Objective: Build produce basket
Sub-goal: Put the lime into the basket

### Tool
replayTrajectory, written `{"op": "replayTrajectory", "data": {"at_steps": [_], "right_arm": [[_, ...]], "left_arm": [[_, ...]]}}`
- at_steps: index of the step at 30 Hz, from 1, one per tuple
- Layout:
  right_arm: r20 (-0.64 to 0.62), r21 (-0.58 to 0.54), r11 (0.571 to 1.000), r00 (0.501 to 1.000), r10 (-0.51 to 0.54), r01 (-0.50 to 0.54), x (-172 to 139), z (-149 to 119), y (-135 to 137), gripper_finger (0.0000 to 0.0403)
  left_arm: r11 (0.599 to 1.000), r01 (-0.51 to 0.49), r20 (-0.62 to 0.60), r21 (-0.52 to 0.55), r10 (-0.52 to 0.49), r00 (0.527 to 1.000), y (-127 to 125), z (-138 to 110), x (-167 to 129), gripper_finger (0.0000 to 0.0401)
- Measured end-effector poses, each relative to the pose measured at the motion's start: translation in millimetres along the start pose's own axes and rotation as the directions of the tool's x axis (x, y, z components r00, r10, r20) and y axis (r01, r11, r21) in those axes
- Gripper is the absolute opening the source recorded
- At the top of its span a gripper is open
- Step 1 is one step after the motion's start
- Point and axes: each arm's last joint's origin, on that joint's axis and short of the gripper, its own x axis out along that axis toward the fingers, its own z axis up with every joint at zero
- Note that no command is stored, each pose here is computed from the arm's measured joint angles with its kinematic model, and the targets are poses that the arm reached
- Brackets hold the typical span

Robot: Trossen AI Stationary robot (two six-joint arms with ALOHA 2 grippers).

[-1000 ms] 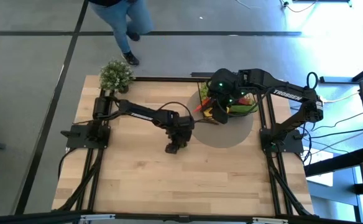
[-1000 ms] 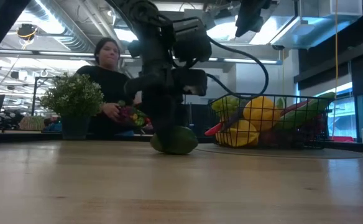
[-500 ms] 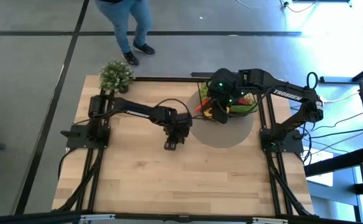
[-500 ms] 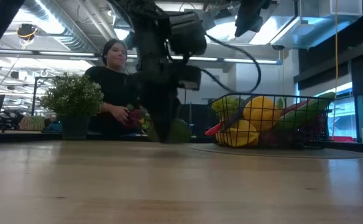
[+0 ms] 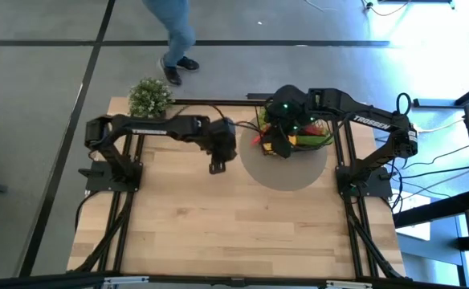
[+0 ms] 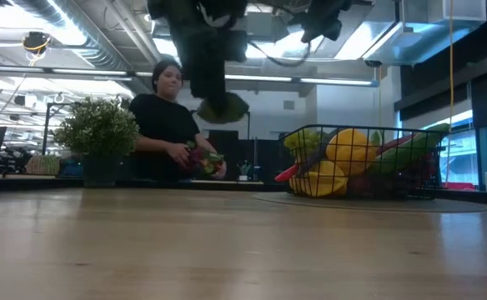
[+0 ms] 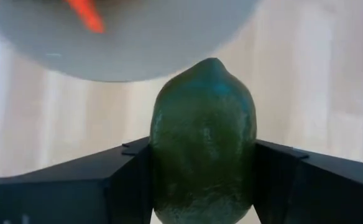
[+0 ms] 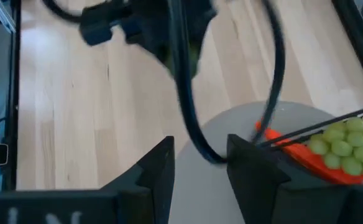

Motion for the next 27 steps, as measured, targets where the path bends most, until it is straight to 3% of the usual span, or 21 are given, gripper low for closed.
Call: {"op": "replayTrajectory", "data": {"at_steps": [9, 15, 22, 27], "right_arm": [[0.019, -0.09, 0.993, 0.997, 0.072, -0.07, -15, -5, 5, 0.0138], [0.125, -0.109, 0.993, 0.992, -0.024, 0.037, -48, -12, 8, 0.0138], [0.222, -0.096, 0.983, 0.966, -0.131, 0.155, -79, -22, 10, 0.0138], [0.249, -0.093, 0.981, 0.958, -0.143, 0.171, -88, -27, 11, 0.0138]], "left_arm": [[0.989, -0.063, 0.246, -0.131, 0.094, 0.965, 28, 16, -36, 0.0161], [0.979, -0.054, 0.49, -0.198, 0.147, 0.86, 46, 40, -42, 0.0161], [0.968, 0.017, 0.657, -0.251, 0.158, 0.737, 55, 62, -14, 0.016], [0.962, 0.086, 0.7, -0.258, 0.125, 0.703, 59, 68, 19, 0.016]]}}
